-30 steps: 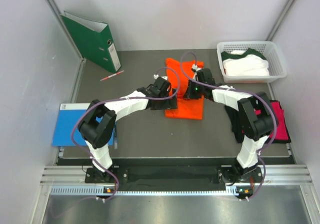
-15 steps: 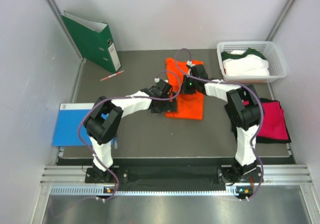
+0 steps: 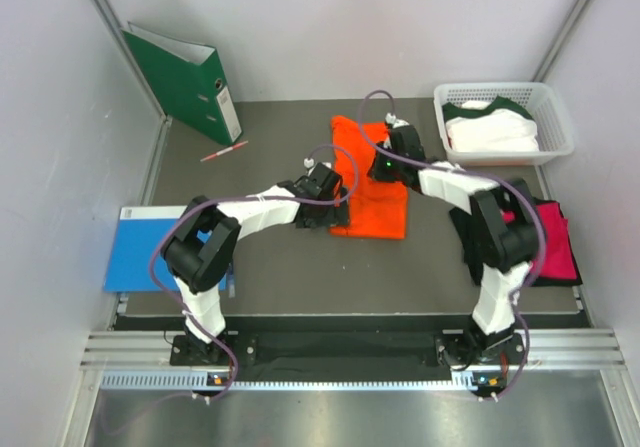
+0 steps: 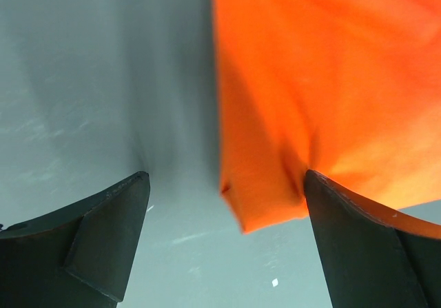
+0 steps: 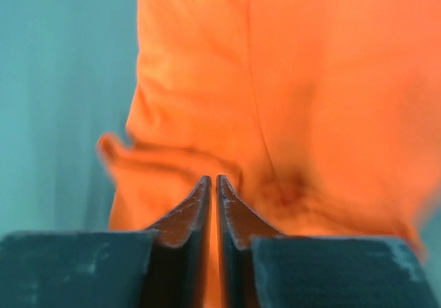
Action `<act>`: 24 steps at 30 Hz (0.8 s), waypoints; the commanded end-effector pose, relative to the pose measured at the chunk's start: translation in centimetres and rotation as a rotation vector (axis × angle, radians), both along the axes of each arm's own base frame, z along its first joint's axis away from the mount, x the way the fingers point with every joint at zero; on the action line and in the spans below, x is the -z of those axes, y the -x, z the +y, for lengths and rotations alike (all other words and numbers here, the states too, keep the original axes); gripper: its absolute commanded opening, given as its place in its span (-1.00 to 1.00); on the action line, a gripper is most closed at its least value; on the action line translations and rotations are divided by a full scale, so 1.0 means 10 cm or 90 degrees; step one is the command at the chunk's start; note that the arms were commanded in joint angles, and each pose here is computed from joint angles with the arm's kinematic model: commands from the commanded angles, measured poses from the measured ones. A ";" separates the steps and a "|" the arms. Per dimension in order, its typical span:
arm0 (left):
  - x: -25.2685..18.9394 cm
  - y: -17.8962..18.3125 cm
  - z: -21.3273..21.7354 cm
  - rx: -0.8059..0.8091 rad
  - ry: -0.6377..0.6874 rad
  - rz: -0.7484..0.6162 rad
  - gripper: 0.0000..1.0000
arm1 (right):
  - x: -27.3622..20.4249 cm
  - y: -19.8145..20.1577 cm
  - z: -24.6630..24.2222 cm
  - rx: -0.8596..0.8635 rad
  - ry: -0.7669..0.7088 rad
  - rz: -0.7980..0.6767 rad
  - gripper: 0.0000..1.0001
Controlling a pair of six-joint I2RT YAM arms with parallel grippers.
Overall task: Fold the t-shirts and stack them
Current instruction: Fold the folded rectangular tshirt in 1/3 of the way, then grab one side of the 2/3 rectangular tshirt with both arms
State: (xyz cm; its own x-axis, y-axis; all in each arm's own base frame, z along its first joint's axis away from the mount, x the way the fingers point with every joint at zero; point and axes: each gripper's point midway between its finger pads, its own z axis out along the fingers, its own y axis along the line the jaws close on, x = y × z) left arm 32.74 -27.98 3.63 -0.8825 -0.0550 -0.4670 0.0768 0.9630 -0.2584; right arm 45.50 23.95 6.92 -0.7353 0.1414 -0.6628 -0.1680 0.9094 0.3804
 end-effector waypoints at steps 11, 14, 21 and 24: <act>-0.16 0.04 0.12 -0.038 0.053 -0.076 0.83 | -0.78 1.04 -0.76 0.145 -0.113 -0.080 0.26; -0.06 0.09 0.07 -0.038 0.075 -0.060 0.79 | -0.41 1.29 -0.84 0.165 -0.128 0.005 0.25; 0.01 0.14 0.05 -0.043 0.091 -0.048 0.68 | 0.04 1.61 -0.84 0.171 -0.155 0.113 0.15; -0.01 0.15 0.05 -0.047 0.097 -0.048 0.60 | 0.17 1.68 -0.77 0.160 -0.179 0.136 0.11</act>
